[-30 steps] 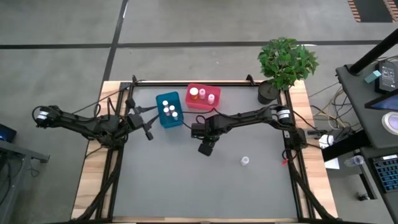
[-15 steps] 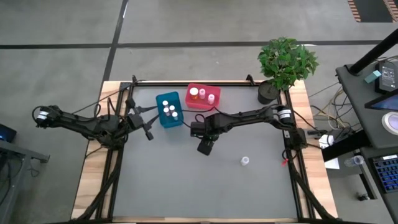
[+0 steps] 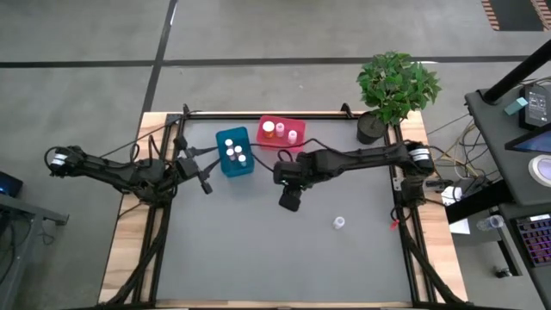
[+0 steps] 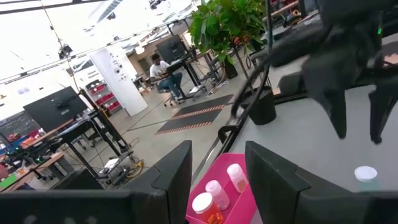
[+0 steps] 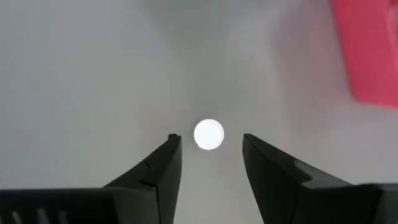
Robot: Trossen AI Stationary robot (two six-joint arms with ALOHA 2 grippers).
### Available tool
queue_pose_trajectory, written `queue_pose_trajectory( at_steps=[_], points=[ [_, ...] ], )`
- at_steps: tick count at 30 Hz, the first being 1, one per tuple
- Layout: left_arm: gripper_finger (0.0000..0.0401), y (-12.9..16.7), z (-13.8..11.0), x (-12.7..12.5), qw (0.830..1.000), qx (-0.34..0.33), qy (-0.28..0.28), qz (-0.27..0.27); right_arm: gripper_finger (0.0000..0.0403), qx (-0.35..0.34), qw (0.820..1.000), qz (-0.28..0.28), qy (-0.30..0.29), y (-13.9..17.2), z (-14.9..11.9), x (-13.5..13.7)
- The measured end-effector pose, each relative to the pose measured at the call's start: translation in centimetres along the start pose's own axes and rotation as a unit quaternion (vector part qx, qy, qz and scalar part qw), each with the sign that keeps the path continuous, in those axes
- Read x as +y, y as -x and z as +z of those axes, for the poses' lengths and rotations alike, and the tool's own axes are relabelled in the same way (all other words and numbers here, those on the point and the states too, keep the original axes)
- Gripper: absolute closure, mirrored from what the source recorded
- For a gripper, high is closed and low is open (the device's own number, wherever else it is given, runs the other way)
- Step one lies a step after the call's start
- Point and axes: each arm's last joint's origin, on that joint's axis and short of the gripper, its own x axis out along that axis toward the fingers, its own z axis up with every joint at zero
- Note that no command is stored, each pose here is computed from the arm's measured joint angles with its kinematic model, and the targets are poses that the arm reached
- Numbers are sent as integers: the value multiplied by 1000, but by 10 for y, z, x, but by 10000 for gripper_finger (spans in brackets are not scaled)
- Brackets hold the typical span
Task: Pick and place medicine bottles into bin by pill shape (circle, oval)
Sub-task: Put the blue tablet bottle into the blue bin
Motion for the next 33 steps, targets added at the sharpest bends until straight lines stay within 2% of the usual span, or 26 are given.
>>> queue_pose_trajectory(
  at_steps=[7, 12, 16, 22, 29, 33],
  points=[
    [270, -1, 0, -1, 1000, -1, 2, 1, 258, -93, 994, 27, 49, 19, -23, 4],
    [269, -5, 2, -4, 1000, -7, 8, 3, 269, -173, 977, 51, 117, 20, -50, 1],
    [270, -9, 3, -9, 1000, -8, 11, 5, 278, -248, 953, 58, 164, 23, -70, -7],
    [269, -19, 0, -20, 999, 1, 47, -2, 290, -357, 912, 57, 195, 38, -93, -23],
    [269, -31, -9, -38, 994, 35, 105, -15, 307, -442, 866, 44, 229, 55, -120, -39],
    [269, -37, -8, -45, 990, 29, 141, -13, 318, -479, 843, 43, 239, 59, -134, -46]
  ],
)
